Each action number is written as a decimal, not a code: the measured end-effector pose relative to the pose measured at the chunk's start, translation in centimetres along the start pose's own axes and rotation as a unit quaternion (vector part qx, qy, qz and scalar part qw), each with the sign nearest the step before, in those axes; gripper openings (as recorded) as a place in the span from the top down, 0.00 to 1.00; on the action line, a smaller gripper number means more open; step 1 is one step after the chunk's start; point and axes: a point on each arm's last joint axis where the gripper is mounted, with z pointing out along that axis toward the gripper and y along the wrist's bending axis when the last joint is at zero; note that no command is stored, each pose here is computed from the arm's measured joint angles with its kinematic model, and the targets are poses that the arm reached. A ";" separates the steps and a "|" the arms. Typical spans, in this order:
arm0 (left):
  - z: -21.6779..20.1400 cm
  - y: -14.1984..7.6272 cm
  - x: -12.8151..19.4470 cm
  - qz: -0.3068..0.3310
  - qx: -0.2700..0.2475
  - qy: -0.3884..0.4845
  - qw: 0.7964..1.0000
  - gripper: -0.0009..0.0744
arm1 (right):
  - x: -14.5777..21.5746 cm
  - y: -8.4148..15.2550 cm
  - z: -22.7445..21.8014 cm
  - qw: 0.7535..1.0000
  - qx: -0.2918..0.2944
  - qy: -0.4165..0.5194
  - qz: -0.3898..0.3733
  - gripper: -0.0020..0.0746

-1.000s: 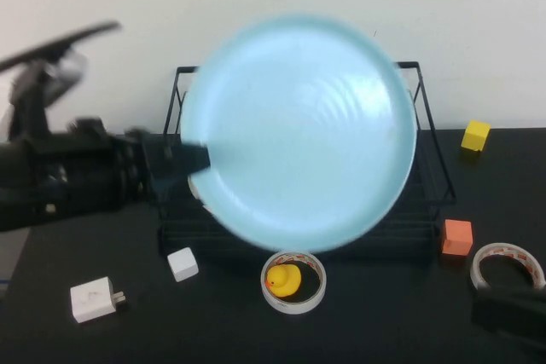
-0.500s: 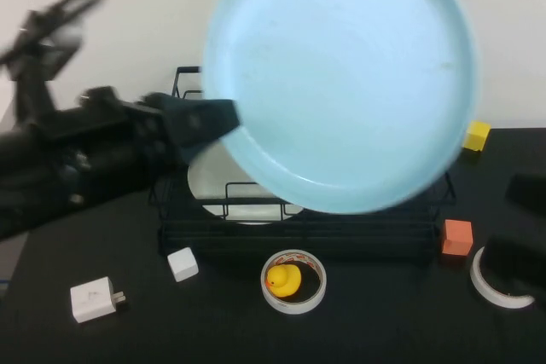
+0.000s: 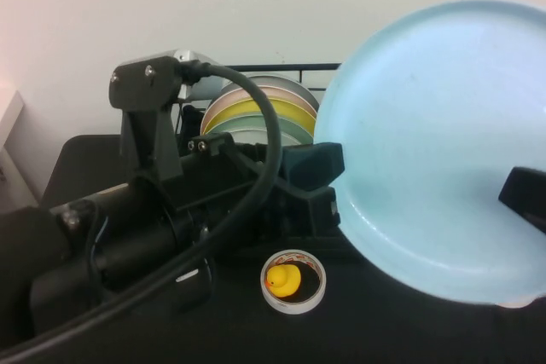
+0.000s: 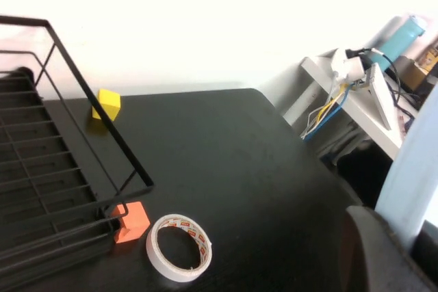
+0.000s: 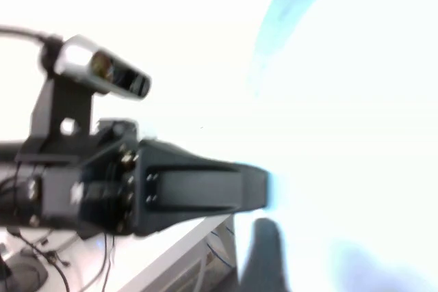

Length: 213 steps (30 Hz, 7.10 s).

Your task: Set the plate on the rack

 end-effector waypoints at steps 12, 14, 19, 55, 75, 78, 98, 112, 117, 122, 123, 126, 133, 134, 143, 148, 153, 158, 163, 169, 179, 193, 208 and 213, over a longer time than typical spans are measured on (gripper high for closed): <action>0.0 -0.3 0.3 0.034 0.013 0.010 0.999 0.85 | 0.0 -0.2 0.0 1.000 0.010 -0.001 0.017 0.77; 0.0 -0.5 0.5 0.041 0.027 0.019 0.999 0.73 | 0.0 -0.3 0.1 1.000 0.011 -0.001 0.018 0.77; -0.1 -0.8 0.7 0.076 0.041 0.029 0.996 0.37 | -0.1 -0.2 0.1 1.000 0.007 -0.002 0.015 0.78; -18.5 7.2 -3.0 0.129 -0.543 -0.206 0.804 0.99 | -5.5 -8.1 21.7 0.875 -0.044 0.325 -0.356 0.78; -20.3 12.5 6.7 0.102 -0.478 -0.210 0.847 0.99 | 3.5 -11.7 31.7 0.837 -0.008 0.334 -0.432 0.78; -20.4 12.4 6.8 0.102 -0.466 -0.214 0.852 0.99 | 3.9 -12.0 32.0 0.837 -0.009 0.334 -0.432 0.78; -20.2 12.4 6.9 0.105 -0.460 -0.213 0.856 0.99 | 7.2 -13.4 33.1 0.814 -0.036 0.351 -0.461 0.59; -20.2 12.4 6.9 0.106 -0.459 -0.213 0.856 0.99 | 3.1 -11.3 32.3 0.819 -0.037 0.318 -0.475 0.45; -20.2 12.4 6.9 0.105 -0.456 -0.212 0.858 0.99 | -2.5 -7.1 28.7 0.813 -0.080 0.308 -0.488 0.62; -19.1 11.6 6.9 0.118 -0.391 -0.206 0.889 0.99 | -7.3 -3.6 23.5 0.787 -0.085 0.340 -0.507 0.91; -18.8 11.3 6.9 0.121 -0.371 -0.204 0.898 0.99 | -8.2 -3.2 22.3 0.786 -0.069 0.351 -0.505 0.93; -17.8 10.1 7.1 0.135 -0.293 -0.195 0.926 0.99 | -10.3 -2.4 19.1 0.778 -0.010 0.389 -0.493 0.96; -16.5 8.1 7.8 0.107 -0.150 -0.180 0.966 0.99 | -13.0 -1.1 12.6 0.778 0.112 0.462 -0.410 0.96; -16.4 7.9 8.0 0.104 -0.136 -0.177 0.969 0.99 | -13.2 -0.9 12.1 0.783 0.120 0.458 -0.404 0.97; -16.0 7.6 8.6 0.108 -0.102 -0.160 0.976 0.99 | -10.4 0.8 5.2 0.801 0.145 0.464 -0.348 0.97; -15.9 7.6 8.7 0.110 -0.100 -0.159 0.976 0.99 | -7.3 1.2 1.0 0.820 0.162 0.440 -0.328 0.97; -15.9 7.7 8.9 0.114 -0.101 -0.156 0.976 0.99 | -2.8 1.3 -2.7 0.845 0.157 0.403 -0.313 0.97; -15.9 7.9 8.8 0.122 -0.115 -0.158 0.973 0.99 | 2.7 1.2 -6.0 0.881 0.145 0.349 -0.286 0.97; -16.2 8.6 8.6 0.120 -0.155 -0.166 0.967 0.99 | 7.4 0.3 -8.0 0.896 0.150 0.310 -0.279 0.97; -16.6 9.5 8.4 0.110 -0.205 -0.177 0.956 0.99 | 9.1 -0.1 -8.8 0.914 0.163 0.274 -0.252 0.97; -16.5 9.5 8.4 0.107 -0.204 -0.177 0.957 0.99 | 9.0 0.0 -8.7 0.917 0.163 0.263 -0.250 0.97; -16.9 9.5 8.3 0.105 -0.207 -0.188 0.954 0.99 | 9.0 0.0 -8.7 0.917 0.163 0.263 -0.250 0.97; -18.7 10.7 9.6 0.189 -0.326 -0.245 0.893 0.99 | 9.0 0.0 -8.7 0.917 0.163 0.263 -0.250 0.97; -18.6 11.4 10.2 0.196 -0.352 -0.236 0.884 0.99 | 9.0 0.0 -8.7 0.917 0.163 0.263 -0.250 0.97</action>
